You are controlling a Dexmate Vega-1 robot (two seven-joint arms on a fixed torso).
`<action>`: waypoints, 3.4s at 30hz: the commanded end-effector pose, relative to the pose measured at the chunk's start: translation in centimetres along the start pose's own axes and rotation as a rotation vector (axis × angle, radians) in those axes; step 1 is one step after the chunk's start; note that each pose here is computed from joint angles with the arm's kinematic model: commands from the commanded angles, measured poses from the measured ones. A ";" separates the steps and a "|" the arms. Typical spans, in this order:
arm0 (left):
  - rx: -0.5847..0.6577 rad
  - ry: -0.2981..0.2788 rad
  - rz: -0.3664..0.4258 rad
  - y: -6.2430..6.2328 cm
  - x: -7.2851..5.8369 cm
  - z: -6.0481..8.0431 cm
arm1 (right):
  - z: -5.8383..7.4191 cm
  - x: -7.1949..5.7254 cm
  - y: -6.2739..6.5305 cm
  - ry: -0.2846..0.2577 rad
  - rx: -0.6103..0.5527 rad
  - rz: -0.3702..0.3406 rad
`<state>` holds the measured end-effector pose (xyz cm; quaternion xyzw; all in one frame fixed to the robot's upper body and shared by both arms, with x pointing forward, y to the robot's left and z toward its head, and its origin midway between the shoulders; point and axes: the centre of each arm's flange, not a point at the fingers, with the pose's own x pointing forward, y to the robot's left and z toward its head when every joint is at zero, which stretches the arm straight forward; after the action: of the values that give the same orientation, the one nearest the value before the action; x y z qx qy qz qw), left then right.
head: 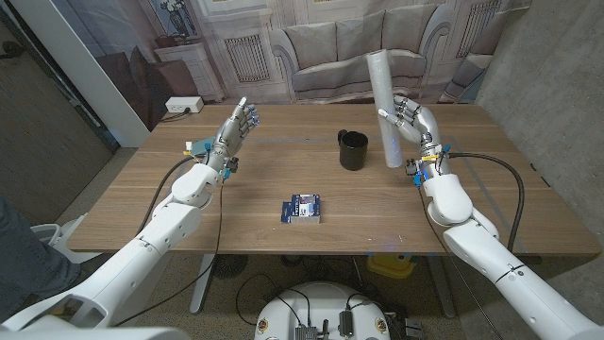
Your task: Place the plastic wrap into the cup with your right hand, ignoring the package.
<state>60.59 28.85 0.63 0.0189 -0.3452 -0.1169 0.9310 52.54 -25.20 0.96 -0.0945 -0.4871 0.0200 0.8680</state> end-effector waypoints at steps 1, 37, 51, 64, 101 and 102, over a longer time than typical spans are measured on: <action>0.005 -0.004 0.010 -0.1 -0.4 0.2 | -0.3 2.1 0.7 -0.055 0.056 -0.005; 0.030 0.008 0.016 0.1 -0.8 0.8 | -2.1 7.8 3.7 -0.107 0.145 0.040; 0.035 0.007 0.024 0.2 -1.0 1.0 | -2.4 9.7 4.9 -0.115 0.171 0.071; 0.048 0.005 0.039 0.3 -1.5 1.5 | -3.2 10.6 5.7 -0.121 0.200 0.080; 0.051 0.023 0.037 0.7 -1.4 1.2 | -7.2 10.3 6.5 -0.081 0.227 0.041; 0.050 0.022 0.037 0.7 -1.4 1.2 | -7.2 10.3 6.4 -0.079 0.225 0.040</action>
<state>58.45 29.97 0.73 0.0380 -0.3406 -0.0854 0.9355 64.00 -18.41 5.34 0.0033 -0.5222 0.1031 0.8466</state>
